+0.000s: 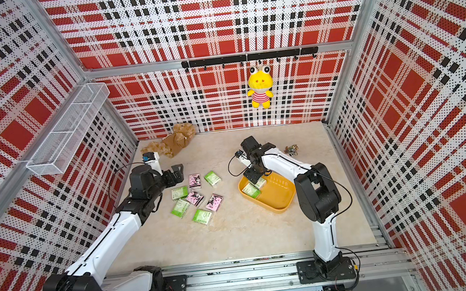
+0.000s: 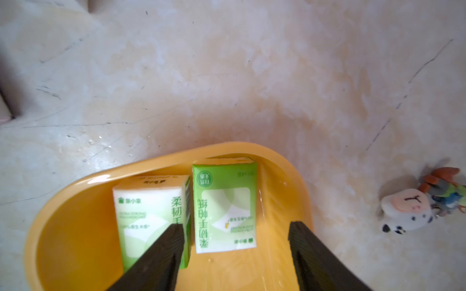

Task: Put the pocket tissues into the storage box
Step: Place the pocket tissues in the storage box, then pick up the pocket tissues from the center of the board.

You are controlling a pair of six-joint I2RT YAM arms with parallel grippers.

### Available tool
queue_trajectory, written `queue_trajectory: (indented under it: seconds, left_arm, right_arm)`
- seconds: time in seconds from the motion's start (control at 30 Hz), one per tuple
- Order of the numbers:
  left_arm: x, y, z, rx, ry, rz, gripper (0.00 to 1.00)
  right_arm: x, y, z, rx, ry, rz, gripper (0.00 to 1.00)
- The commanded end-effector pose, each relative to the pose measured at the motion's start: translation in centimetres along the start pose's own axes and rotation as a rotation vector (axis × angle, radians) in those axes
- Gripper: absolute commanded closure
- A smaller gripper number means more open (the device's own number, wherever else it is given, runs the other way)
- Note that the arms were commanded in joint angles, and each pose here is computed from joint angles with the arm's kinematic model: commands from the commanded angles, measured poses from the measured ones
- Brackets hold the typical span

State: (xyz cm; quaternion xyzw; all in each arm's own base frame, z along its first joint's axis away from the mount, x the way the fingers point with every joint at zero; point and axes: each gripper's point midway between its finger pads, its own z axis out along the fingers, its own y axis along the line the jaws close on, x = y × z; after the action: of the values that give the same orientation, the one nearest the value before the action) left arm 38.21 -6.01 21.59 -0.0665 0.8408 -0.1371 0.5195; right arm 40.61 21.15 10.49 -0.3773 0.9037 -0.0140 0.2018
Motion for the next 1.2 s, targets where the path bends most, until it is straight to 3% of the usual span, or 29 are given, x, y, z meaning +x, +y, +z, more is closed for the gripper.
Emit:
queue_trajectory:
  seconds: [0.0, 0.17, 0.37, 0.5, 0.67, 0.8, 0.87, 0.97, 1.17]
  left_arm:
    - [-2.0, -0.8, -0.7, 0.028, -0.043, -0.014, 0.01]
    - [-2.1, -1.2, -0.7, 0.060, -0.027, -0.048, 0.01]
    - [-2.3, -1.0, -0.8, 0.066, -0.027, -0.074, 0.01]
    - [-2.5, -0.8, -0.9, 0.053, -0.036, -0.073, 0.01]
    - [-1.9, -0.7, -0.8, 0.053, -0.026, -0.065, 0.01]
    - [-1.8, -0.8, -0.7, 0.059, -0.022, -0.065, 0.01]
    - [-1.8, -0.8, -0.8, 0.058, -0.025, -0.060, 0.01]
    - [-2.0, -0.6, -1.0, 0.052, -0.035, -0.056, 0.01]
    - [-2.5, 2.0, -1.7, -0.012, -0.066, -0.136, 0.01]
  right_arm:
    - [-2.5, -1.0, -4.8, 0.037, -0.116, 0.029, 0.25]
    - [-4.5, -0.9, -9.5, 0.075, -0.214, 0.045, 0.22]
    - [-7.2, 4.0, -13.4, 0.012, -0.329, 0.056, 0.18]
    - [-8.7, 7.1, -13.7, -0.055, -0.348, 0.224, 0.06]
    - [-10.6, 12.8, -14.2, -0.210, -0.396, 0.437, 0.08]
    - [-10.3, 17.1, -12.1, -0.242, -0.303, 0.554, 0.07]
    - [-10.0, 19.8, -10.8, -0.258, -0.263, 0.499, 0.07]
    - [-9.6, 23.8, -9.6, -0.239, -0.238, 0.278, 0.06]
    - [-7.4, 26.7, -6.0, -0.275, -0.155, 0.046, 0.05]
